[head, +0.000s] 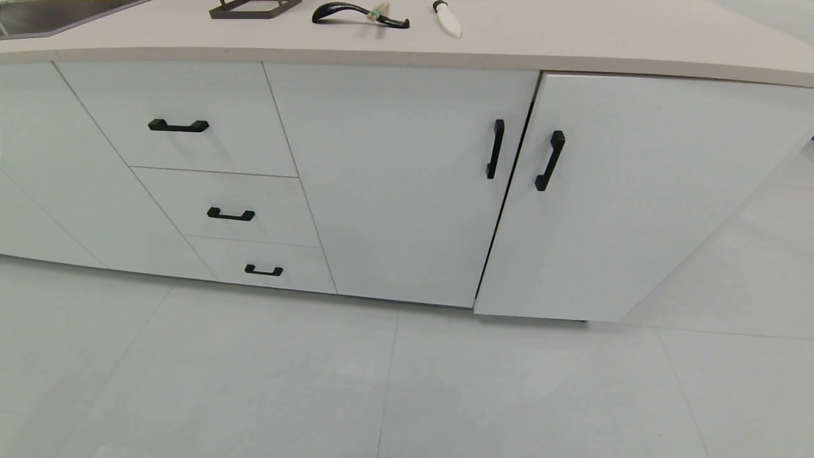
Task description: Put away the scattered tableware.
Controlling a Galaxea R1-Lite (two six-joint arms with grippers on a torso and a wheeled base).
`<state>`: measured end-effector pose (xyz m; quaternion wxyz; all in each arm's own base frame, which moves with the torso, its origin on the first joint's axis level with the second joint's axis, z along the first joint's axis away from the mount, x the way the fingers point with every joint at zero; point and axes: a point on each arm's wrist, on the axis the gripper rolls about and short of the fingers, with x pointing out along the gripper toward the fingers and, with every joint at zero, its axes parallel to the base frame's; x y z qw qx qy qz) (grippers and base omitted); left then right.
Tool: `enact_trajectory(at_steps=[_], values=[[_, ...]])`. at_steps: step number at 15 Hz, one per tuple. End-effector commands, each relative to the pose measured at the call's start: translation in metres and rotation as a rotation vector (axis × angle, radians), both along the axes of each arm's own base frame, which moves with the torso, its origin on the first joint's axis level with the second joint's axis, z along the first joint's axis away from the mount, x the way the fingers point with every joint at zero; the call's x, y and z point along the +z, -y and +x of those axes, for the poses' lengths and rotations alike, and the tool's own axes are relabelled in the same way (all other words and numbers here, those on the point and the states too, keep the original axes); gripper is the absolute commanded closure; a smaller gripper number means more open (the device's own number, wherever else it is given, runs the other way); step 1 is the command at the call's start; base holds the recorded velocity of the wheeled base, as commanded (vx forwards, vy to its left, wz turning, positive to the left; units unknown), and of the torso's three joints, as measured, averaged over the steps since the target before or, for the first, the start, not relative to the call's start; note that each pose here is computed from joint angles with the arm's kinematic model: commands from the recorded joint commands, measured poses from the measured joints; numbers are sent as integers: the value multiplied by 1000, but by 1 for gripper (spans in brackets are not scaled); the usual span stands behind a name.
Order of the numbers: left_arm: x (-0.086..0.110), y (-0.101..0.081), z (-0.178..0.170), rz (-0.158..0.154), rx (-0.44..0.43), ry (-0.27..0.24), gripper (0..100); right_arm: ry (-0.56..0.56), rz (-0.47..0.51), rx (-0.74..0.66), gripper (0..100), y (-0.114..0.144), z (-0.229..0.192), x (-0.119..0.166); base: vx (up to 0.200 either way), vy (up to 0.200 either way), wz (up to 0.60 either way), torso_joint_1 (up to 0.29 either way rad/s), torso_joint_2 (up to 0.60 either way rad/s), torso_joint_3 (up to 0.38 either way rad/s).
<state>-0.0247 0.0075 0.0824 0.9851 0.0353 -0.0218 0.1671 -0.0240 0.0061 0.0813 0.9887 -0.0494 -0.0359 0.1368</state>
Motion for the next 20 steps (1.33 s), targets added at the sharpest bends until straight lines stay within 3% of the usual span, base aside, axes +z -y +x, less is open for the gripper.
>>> enact_trajectory(at_steps=[1, 5, 8, 10, 12, 15, 20], values=[[0, 0, 0, 0, -2, 0, 0, -1, -1, 0, 100, 0, 0, 0, 200, 0, 0, 7, -2, 2], [0, 1, 0, 1, -25, 3, 0, -1, -1, -2, 100, 0, 0, 0, 200, 0, 0, 2, 2, 1], [0, 1, 1, 7, -48, 2, 0, -1, 0, -2, 100, 0, 0, 0, 0, 0, 0, 0, 0, 0], [0, 2, 1, 11, -112, 1, 0, -1, -1, -2, 100, 0, 0, 0, 0, 0, 0, 0, 0, 0], [0, 3, 1, 54, -153, -5, 0, -1, -1, -2, 100, 0, 0, 0, 0, 0, 0, 0, 0, 0], [0, 3, 1, 43, -155, -4, 0, -1, -2, 0, 100, 0, 0, 0, 0, 0, 0, 0, 0, 0], [0, 4, 1, 42, -158, -4, 0, -1, -4, 1, 100, 0, 0, 0, 0, 200, 0, 7, 1, 2]])
